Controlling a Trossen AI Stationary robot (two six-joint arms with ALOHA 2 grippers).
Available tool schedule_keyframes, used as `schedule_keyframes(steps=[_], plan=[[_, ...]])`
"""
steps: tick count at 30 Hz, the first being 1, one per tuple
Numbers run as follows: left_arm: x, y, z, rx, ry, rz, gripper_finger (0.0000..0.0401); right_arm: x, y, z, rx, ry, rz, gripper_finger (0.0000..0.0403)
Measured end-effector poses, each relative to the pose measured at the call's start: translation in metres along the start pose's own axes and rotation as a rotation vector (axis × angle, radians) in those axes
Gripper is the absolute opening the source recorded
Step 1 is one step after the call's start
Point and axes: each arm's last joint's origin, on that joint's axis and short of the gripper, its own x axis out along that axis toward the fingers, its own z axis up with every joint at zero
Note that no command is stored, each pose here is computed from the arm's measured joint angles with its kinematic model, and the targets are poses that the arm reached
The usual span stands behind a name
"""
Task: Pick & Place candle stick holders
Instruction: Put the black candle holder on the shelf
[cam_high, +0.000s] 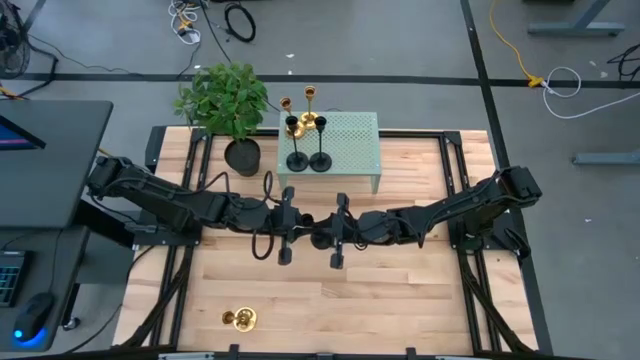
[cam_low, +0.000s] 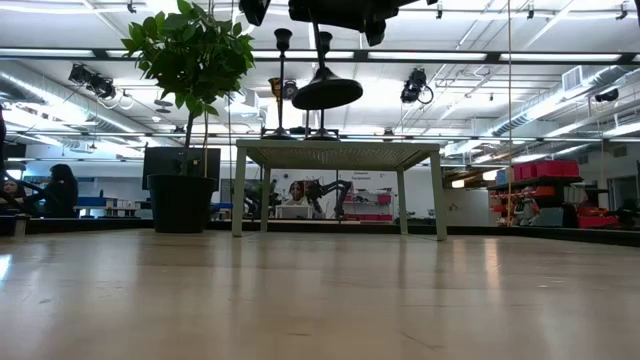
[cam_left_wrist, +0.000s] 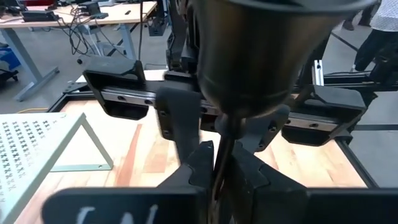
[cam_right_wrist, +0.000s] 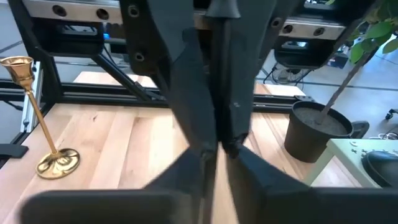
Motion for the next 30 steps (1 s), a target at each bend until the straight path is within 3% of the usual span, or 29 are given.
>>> schedule_keyframes(steps=[4,22,26,30], plan=[[0.0,0.0002,-0.0001,0.012,0.001,0.004,0.0036,0.0,0.0002,-0.0003,-0.005,0.003,0.004,0.0011],[-0.0006,0.0,-0.0008,0.067,0.009,0.012,0.004,-0.0012,0.0007,0.0011,-0.011,-0.003,0.011,0.0004],[-0.0025,0.0003,-0.0006,0.076,0.013,0.033,0.0064,-0.0012,0.0007,0.0004,-0.014,0.004,0.011,0.0004],[-0.0058,0.0011,0.0015,0.089,0.007,0.035,0.0114,-0.0023,0.0002,0.0005,-0.023,0.011,0.011,0.0002]])
